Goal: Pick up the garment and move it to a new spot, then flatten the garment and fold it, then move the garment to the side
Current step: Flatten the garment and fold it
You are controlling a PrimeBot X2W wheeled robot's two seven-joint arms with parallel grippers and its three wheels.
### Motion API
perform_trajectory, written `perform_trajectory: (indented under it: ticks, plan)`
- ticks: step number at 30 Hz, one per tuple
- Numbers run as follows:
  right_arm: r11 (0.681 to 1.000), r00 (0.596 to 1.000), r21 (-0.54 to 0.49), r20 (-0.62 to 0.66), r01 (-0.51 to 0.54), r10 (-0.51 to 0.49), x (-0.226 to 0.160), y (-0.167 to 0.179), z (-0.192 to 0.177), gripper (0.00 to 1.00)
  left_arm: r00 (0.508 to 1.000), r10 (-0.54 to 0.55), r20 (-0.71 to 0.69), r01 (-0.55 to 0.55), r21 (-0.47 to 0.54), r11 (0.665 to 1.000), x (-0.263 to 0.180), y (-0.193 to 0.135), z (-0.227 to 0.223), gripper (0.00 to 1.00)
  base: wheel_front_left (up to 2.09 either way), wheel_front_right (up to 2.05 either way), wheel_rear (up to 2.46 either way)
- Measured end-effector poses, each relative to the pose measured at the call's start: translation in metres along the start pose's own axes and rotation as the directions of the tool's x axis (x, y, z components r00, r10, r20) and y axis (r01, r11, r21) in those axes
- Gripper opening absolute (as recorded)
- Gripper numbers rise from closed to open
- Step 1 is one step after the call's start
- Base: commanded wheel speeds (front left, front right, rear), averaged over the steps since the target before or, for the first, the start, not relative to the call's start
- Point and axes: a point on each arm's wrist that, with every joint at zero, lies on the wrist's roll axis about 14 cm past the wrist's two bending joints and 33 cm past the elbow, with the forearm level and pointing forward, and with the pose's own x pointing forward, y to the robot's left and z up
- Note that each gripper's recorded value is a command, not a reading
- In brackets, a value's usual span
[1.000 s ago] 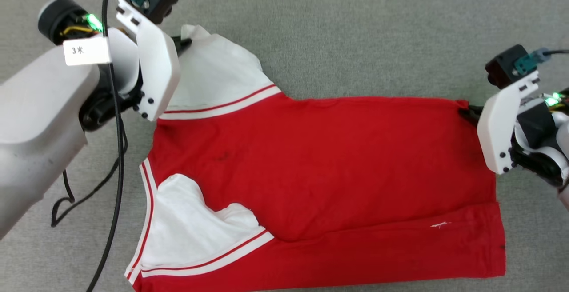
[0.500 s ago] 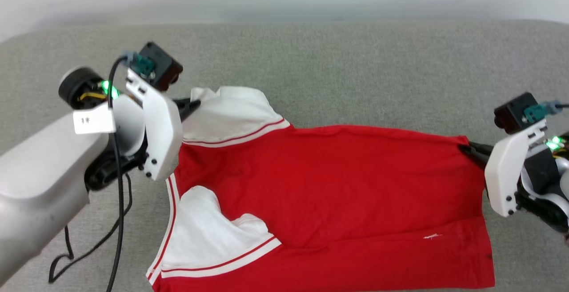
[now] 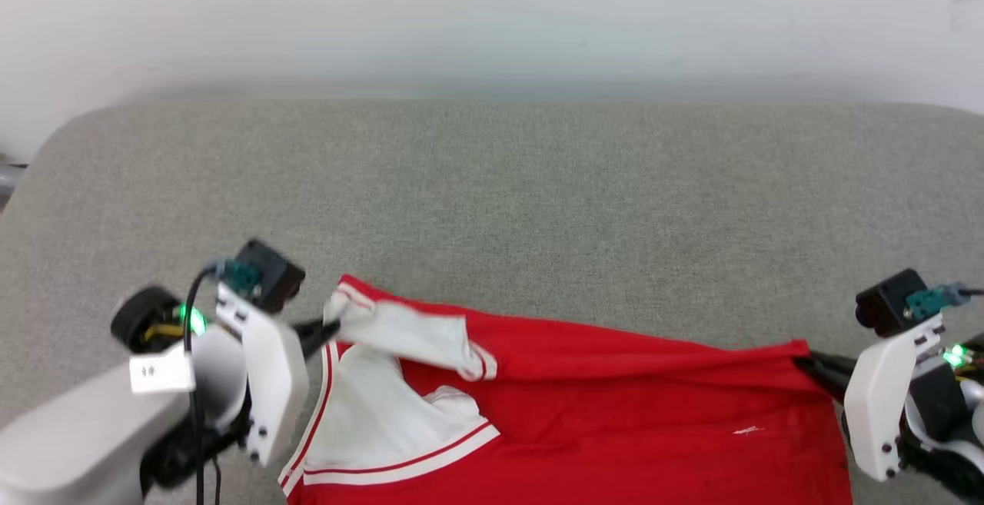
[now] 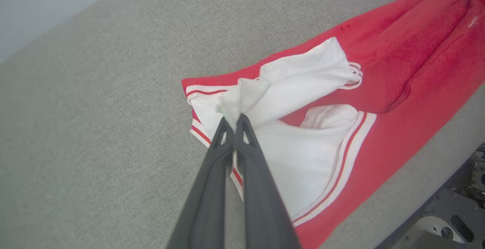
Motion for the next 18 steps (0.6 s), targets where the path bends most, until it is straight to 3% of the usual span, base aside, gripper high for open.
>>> perform_trajectory:
  ticks: [18]
  plan:
    - [0.994,0.988,0.104,-0.148,-0.029,0.045,-0.011,0.022,-0.072,0.0,0.981,-0.037,-0.189,-0.008,-0.23,0.973,-0.02,-0.047,-0.109,0.0,0.0,0.0,0.0]
